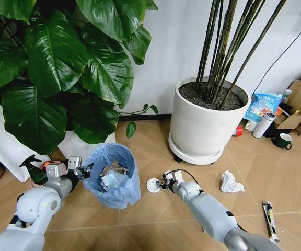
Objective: Pick up the trash bin and place the garbage on the floor into it.
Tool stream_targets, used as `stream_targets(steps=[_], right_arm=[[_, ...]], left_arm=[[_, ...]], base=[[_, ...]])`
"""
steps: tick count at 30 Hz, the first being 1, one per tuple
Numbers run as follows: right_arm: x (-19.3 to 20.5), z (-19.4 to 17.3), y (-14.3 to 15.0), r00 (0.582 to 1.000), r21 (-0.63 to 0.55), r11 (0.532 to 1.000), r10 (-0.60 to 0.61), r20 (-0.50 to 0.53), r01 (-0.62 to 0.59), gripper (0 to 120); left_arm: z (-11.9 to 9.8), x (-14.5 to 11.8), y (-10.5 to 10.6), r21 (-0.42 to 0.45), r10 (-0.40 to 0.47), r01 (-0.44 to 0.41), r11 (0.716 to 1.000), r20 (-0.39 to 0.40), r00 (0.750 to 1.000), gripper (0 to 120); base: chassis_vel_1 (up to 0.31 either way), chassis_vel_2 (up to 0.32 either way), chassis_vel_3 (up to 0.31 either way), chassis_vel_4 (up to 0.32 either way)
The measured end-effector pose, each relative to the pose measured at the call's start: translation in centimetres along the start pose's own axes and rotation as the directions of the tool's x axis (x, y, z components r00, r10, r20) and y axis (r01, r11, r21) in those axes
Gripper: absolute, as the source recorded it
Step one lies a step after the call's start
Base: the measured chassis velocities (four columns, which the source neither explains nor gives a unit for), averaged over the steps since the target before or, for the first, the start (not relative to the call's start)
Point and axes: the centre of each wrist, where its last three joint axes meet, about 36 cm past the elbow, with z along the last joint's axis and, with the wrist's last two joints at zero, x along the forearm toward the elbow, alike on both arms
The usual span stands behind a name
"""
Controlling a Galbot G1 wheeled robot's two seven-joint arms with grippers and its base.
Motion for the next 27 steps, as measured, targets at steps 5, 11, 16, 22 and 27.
stream_targets(steps=[5,11,16,22,27], right_arm=[[0.0,0.3,0.1,1.0,-0.006,1.0,-0.003,0.0,0.003,14],[0.1,0.5,0.2,1.0,-0.011,1.0,-0.008,0.001,0.008,0],[0.3,0.7,0.3,1.0,-0.023,1.0,-0.01,0.01,0.01,0],[1.3,0.0,0.4,0.998,-0.051,0.999,-0.006,0.062,0.009,0],[4.3,-3.0,0.1,0.984,-0.09,0.996,0.007,0.176,0.009,0]], left_arm=[[0.0,0.0,0.0,0.001,0.001,-0.001,1.0,0.002,1.0,0],[0.0,0.0,0.0,0.001,0.001,-0.001,1.0,0.001,1.0,0],[0.1,0.0,-0.1,0.003,0.003,-0.003,1.0,0.002,1.0,0],[0.1,0.1,-0.1,0.0,0.004,-0.004,1.0,0.001,1.0,0],[-0.1,0.1,0.0,-0.007,0.006,-0.006,1.0,0.001,1.0,0]], base=[[0.0,0.0,0.0,0.0],[0.0,0.0,0.0,0.0],[0.0,0.0,0.0,0.0],[0.0,0.0,0.0,0.0],[0.0,0.0,0.0,0.0]])
